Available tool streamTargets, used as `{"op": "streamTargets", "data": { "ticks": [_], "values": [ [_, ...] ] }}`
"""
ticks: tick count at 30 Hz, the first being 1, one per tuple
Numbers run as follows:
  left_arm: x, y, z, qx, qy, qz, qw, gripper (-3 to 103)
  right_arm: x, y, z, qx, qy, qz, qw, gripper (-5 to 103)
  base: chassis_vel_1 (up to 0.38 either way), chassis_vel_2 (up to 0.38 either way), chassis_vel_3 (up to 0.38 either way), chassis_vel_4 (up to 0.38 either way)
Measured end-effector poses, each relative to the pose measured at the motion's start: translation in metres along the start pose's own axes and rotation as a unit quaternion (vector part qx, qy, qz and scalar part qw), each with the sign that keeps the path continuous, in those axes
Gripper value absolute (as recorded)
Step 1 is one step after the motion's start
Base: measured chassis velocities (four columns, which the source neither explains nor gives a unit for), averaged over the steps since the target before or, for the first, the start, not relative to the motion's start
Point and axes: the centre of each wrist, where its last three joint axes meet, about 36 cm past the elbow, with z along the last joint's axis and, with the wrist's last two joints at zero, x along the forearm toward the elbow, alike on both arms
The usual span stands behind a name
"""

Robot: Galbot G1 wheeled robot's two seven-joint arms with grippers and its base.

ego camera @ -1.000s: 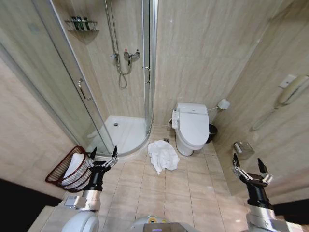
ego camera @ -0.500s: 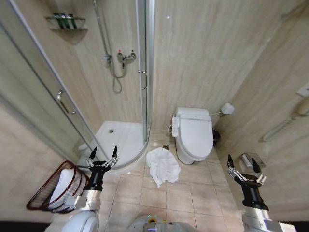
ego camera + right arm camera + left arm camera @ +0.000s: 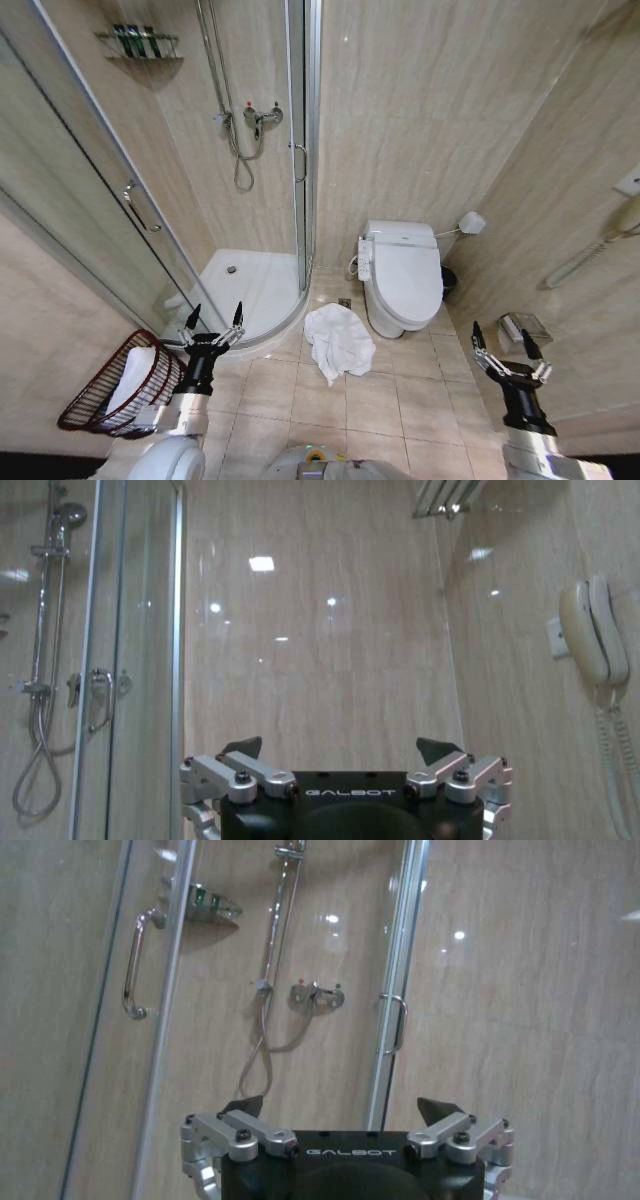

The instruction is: Discard the used towel into the hamper.

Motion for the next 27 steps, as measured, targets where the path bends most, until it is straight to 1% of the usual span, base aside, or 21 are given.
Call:
{"op": "streamTargets", "data": {
  "ticks": [6,9,10,14,15,16,18,23,27],
  "values": [
    [0.000,0.000,0.000,0.000,0.000,0.000,1.0000,100,0.003,-0.007,0.018,-0.006,0.020,0.005,1.000,100,0.000,0.000,0.000,0.000],
    [0.000,0.000,0.000,0.000,0.000,0.000,1.0000,100,0.008,-0.016,0.046,-0.007,0.042,0.015,0.999,100,0.000,0.000,0.000,0.000],
    [0.000,0.000,0.000,0.000,0.000,0.000,1.0000,100,0.008,-0.016,0.046,-0.007,0.042,0.015,0.999,100,0.000,0.000,0.000,0.000],
    [0.000,0.000,0.000,0.000,0.000,0.000,1.0000,100,0.026,-0.032,0.091,-0.013,0.088,0.042,0.995,100,0.000,0.000,0.000,0.000],
    [0.000,0.000,0.000,0.000,0.000,0.000,1.0000,100,0.026,-0.032,0.091,-0.013,0.088,0.042,0.995,100,0.000,0.000,0.000,0.000],
    [0.000,0.000,0.000,0.000,0.000,0.000,1.0000,100,0.028,-0.034,0.095,-0.012,0.092,0.044,0.995,100,0.000,0.000,0.000,0.000],
    [0.000,0.000,0.000,0.000,0.000,0.000,1.0000,100,0.043,-0.041,0.115,0.000,0.111,0.047,0.993,100,0.000,0.000,0.000,0.000],
    [0.000,0.000,0.000,0.000,0.000,0.000,1.0000,100,0.060,-0.035,0.123,-0.001,0.126,0.044,0.991,100,0.000,0.000,0.000,0.000],
    [0.000,0.000,0.000,0.000,0.000,0.000,1.0000,100,0.070,-0.023,0.125,-0.007,0.134,0.040,0.990,100,0.000,0.000,0.000,0.000]
  ]
}}
